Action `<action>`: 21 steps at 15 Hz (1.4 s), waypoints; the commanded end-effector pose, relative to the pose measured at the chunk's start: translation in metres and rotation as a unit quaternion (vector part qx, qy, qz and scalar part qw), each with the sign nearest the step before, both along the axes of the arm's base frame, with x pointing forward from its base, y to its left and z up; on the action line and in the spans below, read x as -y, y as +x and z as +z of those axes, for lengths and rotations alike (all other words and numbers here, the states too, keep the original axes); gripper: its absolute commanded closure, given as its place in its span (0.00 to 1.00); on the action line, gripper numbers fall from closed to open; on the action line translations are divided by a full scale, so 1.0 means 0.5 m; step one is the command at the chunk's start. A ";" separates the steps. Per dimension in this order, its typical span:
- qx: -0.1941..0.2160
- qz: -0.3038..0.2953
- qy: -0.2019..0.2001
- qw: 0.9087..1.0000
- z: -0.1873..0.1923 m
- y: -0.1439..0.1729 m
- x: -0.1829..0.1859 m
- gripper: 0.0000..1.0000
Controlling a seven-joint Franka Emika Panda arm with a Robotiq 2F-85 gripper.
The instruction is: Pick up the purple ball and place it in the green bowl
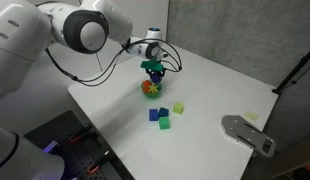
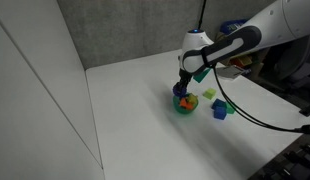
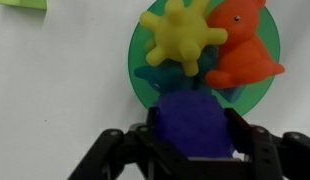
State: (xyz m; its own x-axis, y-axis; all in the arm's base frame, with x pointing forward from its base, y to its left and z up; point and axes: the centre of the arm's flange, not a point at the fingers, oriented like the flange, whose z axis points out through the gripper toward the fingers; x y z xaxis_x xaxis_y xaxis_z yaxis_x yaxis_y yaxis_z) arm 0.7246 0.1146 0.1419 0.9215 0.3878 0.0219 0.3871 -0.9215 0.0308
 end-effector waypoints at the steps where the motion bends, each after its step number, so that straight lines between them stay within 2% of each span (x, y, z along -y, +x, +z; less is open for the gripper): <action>1: -0.012 -0.009 -0.012 1.000 0.025 -0.049 0.009 0.57; 3: -0.021 -0.011 -0.015 1.000 0.022 -0.064 0.013 0.57; 4: -0.024 -0.013 -0.014 1.000 0.024 -0.071 0.017 0.08; 5: -0.025 -0.014 -0.014 0.999 0.026 -0.077 0.019 0.07; 6: -0.028 -0.015 -0.013 0.999 0.030 -0.086 0.022 0.02; 12: -0.027 -0.021 -0.001 0.999 0.083 -0.135 0.055 0.00; 16: -0.035 -0.031 0.004 0.999 0.154 -0.174 0.101 0.00; 21: -0.062 -0.076 0.001 0.995 0.237 -0.219 0.162 0.00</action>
State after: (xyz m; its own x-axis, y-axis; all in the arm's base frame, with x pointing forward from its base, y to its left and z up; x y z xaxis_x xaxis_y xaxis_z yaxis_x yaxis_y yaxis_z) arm 0.6427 0.0483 0.2286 0.9535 0.2951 -0.0613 0.2963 -0.9550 0.0110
